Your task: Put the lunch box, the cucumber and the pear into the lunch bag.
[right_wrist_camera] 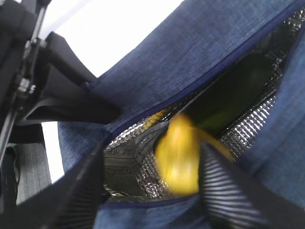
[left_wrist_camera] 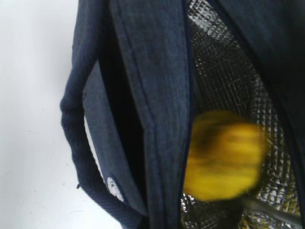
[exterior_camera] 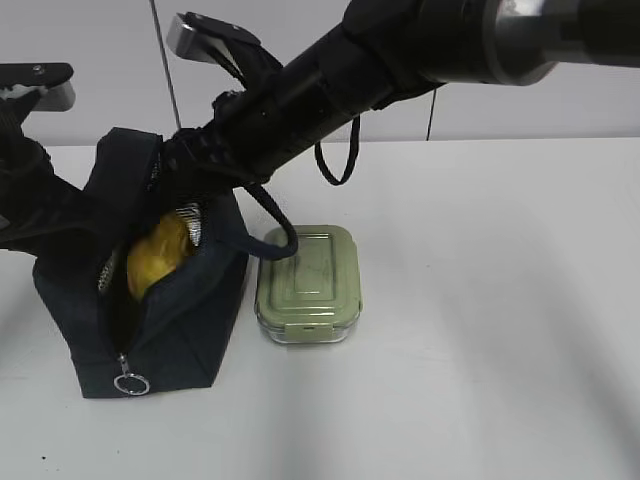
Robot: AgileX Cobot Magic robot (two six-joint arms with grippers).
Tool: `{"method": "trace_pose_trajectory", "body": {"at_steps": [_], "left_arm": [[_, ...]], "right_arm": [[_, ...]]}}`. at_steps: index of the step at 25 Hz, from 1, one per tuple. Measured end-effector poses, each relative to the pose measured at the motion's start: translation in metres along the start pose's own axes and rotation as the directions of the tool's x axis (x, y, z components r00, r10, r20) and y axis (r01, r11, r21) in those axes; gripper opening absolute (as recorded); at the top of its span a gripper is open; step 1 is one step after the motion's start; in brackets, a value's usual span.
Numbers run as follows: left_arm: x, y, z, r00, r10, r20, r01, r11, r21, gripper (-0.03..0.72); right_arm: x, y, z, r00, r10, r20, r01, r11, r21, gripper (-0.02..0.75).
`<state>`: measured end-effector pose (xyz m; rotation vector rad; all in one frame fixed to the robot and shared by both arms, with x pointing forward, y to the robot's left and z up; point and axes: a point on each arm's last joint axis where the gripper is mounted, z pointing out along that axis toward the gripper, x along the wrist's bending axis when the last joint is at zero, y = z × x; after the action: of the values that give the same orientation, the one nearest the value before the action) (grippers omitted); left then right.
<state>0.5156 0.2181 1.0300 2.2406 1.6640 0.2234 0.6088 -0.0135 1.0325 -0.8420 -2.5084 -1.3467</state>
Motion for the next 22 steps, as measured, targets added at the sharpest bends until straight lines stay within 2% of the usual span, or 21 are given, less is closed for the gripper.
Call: {"method": "trace_pose_trajectory", "body": {"at_steps": [2,4,8,10,12,14,16,22], "left_arm": [[0.0,0.0,0.0,1.0,0.001,-0.001,-0.001,1.0,0.001,0.012],[0.0,0.0,0.0,1.0,0.001,-0.001,-0.001,1.0,0.001,0.012],[0.0,0.0,0.0,1.0,0.002,-0.002,-0.002,1.0,0.001,0.012],[0.0,0.0,0.0,1.0,0.004,-0.004,-0.004,1.0,0.002,0.012],[0.001,0.0,0.0,1.0,0.005,-0.006,-0.005,1.0,0.002,0.012],[0.001,0.0,0.0,1.0,0.006,-0.006,-0.006,1.0,0.002,0.012],[0.001,0.0,0.0,1.0,0.006,-0.007,-0.006,1.0,0.003,0.012],[0.001,0.0,0.0,1.0,0.006,-0.006,-0.006,1.0,0.006,0.011]], "right_arm": [[0.0,0.002,-0.007,1.0,-0.024,0.013,0.024,1.0,0.009,0.535],[-0.001,0.006,-0.024,0.998,-0.044,0.046,0.044,0.999,0.008,0.556],[-0.016,0.005,-0.071,0.986,-0.019,0.166,0.02,1.0,-0.002,0.543],[-0.031,-0.007,-0.096,0.972,0.041,0.233,-0.036,0.999,-0.023,0.52],[-0.05,-0.035,-0.111,0.948,0.161,0.274,-0.153,0.987,-0.049,0.506],[-0.072,-0.066,-0.119,0.899,0.354,0.257,-0.332,0.935,-0.126,0.501],[-0.09,-0.097,-0.116,0.85,0.484,0.209,-0.459,0.874,-0.16,0.499],[-0.117,-0.13,-0.085,0.763,0.643,0.06,-0.63,0.761,-0.154,0.503]]}}
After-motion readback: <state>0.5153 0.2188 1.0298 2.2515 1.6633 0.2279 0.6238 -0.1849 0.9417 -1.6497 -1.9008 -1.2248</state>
